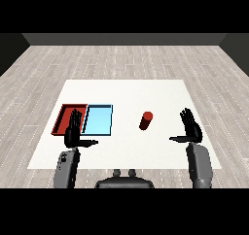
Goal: Pick the red can and put it in the red box
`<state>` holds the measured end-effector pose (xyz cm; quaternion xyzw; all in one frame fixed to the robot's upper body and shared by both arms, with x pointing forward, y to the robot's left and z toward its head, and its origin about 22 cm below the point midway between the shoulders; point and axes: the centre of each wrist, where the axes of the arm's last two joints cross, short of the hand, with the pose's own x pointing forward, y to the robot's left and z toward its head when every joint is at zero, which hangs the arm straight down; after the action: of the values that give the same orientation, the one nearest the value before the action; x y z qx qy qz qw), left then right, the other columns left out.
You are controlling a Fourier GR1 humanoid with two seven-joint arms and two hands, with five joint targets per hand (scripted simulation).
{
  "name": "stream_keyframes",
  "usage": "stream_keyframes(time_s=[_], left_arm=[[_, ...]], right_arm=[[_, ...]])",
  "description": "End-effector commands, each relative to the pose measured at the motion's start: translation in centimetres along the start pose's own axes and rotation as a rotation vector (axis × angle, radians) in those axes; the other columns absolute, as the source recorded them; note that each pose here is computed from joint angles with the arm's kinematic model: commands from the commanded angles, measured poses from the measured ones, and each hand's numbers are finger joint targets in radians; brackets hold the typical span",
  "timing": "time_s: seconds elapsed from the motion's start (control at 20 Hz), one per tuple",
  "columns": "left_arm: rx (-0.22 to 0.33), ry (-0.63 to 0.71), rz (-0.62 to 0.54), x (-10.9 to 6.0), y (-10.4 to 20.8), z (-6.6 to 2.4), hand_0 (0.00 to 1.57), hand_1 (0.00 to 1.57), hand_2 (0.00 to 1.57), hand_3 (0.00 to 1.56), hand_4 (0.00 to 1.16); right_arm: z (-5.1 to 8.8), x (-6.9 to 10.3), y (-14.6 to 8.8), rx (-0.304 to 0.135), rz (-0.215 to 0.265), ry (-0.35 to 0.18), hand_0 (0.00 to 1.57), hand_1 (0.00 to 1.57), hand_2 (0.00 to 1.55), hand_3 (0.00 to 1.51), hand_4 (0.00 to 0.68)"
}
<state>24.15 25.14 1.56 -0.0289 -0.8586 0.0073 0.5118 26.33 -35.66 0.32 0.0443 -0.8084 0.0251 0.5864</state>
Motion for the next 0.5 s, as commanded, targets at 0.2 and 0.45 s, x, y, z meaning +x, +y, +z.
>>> stream_keyframes(time_s=[0.2, 0.45], left_arm=[[0.014, -0.003, 0.023, -1.3, 1.3, 1.33, 0.00, 0.00, 0.00, 0.00, 0.00], [0.016, -0.007, 0.012, 0.9, 1.0, 1.12, 0.00, 0.00, 0.00, 0.00, 0.00]], right_arm=[[-5.2, 0.6, 2.9, 0.003, -0.036, 0.031, 0.00, 0.00, 0.00, 0.00, 0.000], [-4.3, -3.2, 3.8, 0.017, -0.090, 0.093, 0.00, 0.00, 0.00, 0.00, 0.000]])
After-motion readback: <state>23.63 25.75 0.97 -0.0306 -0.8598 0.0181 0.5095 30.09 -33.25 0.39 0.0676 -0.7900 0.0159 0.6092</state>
